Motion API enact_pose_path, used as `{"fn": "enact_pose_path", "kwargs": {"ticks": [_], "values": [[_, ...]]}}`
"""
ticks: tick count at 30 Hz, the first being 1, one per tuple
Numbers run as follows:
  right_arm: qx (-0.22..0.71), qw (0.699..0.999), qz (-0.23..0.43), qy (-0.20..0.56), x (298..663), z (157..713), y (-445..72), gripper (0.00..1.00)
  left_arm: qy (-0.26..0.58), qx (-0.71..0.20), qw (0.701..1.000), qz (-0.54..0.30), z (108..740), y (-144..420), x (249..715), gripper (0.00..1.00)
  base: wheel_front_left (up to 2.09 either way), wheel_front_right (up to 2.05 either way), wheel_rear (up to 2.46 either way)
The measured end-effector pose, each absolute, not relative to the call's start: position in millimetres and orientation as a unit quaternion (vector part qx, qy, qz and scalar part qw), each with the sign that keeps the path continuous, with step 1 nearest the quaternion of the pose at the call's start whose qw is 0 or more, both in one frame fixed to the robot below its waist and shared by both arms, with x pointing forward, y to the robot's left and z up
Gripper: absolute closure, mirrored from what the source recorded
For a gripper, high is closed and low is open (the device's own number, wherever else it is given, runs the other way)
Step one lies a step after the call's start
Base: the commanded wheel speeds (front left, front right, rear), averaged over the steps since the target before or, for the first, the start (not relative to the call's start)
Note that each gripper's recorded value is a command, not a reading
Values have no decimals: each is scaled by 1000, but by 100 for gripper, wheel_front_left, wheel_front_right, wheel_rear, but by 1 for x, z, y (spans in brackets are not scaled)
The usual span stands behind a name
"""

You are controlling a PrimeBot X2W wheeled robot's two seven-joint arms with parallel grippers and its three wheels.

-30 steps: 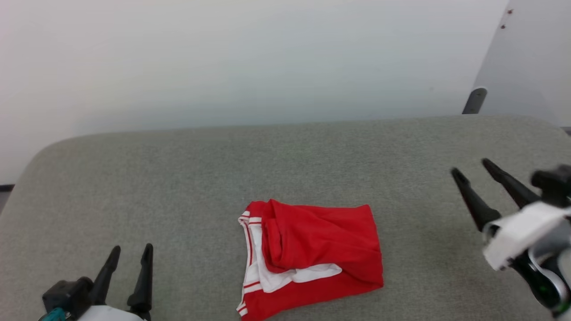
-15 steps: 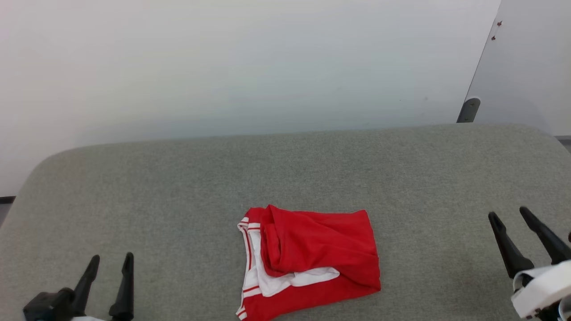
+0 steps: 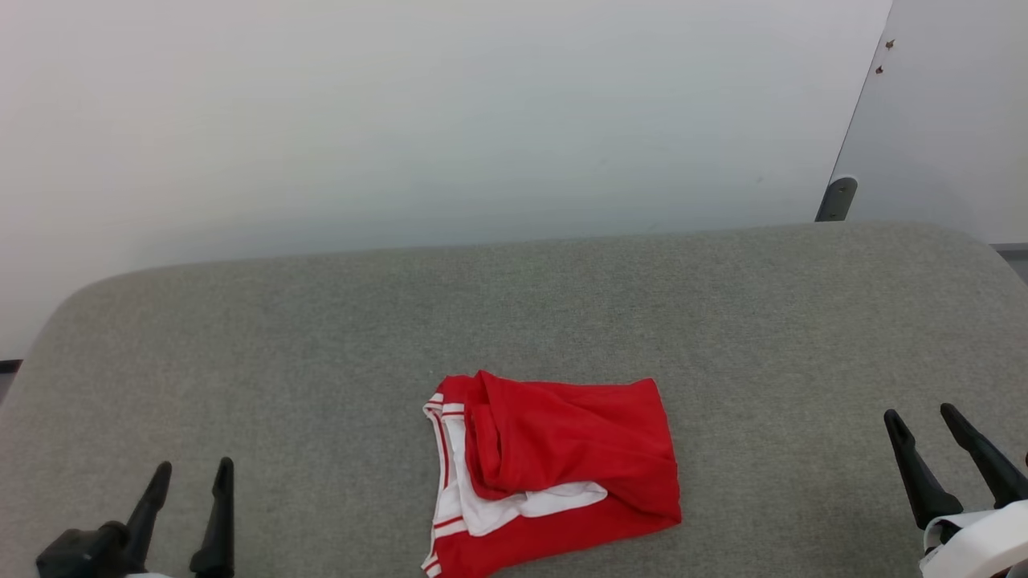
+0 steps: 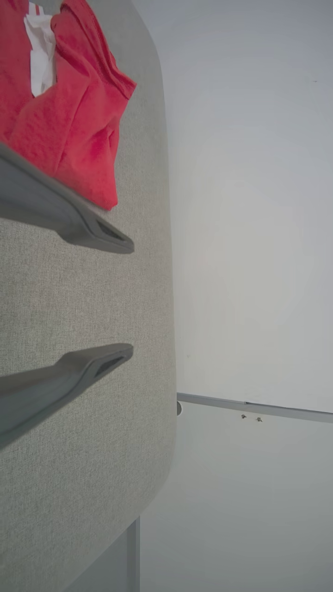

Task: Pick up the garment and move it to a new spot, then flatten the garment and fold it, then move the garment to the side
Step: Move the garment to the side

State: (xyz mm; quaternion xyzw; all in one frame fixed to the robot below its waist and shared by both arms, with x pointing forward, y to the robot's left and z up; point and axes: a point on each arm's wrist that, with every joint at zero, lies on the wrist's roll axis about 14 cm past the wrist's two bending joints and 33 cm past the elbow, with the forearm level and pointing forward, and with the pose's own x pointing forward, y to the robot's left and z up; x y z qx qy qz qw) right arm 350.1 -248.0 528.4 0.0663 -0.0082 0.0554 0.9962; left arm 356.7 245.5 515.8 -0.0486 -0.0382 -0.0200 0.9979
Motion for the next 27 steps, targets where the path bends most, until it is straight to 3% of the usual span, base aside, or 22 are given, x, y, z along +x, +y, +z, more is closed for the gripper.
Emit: {"fn": "enact_pose_path", "kwargs": {"ticks": [9, 15, 27], "values": [[62, 995, 74, 5, 358, 526, -235, 0, -30, -47, 998, -21, 511, 245, 354, 0, 0, 0, 0], [66, 990, 118, 39, 376, 519, -200, 0, -30, -43, 999, -7, 511, 256, 352, 0, 0, 0, 0], [78, 962, 194, 173, 414, 484, -131, 0, -15, -51, 998, 26, 500, 270, 347, 0, 0, 0, 0]]}}
